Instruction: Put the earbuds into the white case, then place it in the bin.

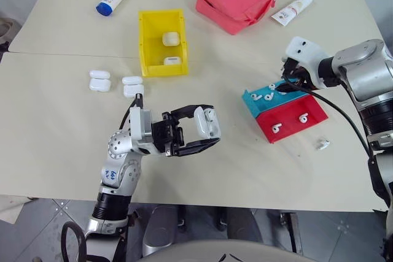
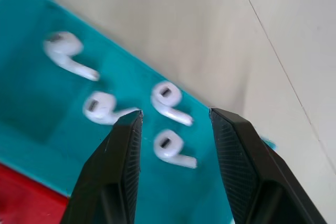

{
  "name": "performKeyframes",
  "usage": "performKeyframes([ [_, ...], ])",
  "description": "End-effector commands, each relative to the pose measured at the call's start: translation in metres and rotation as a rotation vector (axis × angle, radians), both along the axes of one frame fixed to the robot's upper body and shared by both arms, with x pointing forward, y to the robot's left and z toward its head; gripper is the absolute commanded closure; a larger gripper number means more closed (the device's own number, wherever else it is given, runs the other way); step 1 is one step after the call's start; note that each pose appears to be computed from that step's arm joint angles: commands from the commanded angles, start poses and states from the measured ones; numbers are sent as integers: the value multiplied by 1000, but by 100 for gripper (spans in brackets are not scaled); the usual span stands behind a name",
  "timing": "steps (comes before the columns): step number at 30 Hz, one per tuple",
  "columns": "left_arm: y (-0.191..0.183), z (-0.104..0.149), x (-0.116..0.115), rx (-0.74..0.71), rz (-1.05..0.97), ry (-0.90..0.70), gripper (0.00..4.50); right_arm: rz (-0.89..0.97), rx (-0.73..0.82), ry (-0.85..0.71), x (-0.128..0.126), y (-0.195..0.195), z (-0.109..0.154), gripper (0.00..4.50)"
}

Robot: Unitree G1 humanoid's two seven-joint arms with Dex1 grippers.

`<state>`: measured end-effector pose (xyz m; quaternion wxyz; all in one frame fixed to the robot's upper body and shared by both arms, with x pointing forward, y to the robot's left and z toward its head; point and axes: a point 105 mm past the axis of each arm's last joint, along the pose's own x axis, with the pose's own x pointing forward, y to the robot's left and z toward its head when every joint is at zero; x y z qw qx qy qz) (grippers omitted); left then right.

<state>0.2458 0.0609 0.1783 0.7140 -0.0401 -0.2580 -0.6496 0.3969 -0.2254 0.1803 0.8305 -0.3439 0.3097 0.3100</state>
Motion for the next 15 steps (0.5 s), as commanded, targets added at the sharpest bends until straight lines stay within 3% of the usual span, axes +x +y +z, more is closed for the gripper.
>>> performKeyframes([
  [1, -3, 7, -6, -9, -7, -41, 169, -75, 11, -40, 8, -12, 11, 238],
  [15, -2, 8, -5, -4, -4, -38, 169, -195, 32, -48, 19, -28, 7, 238],
])
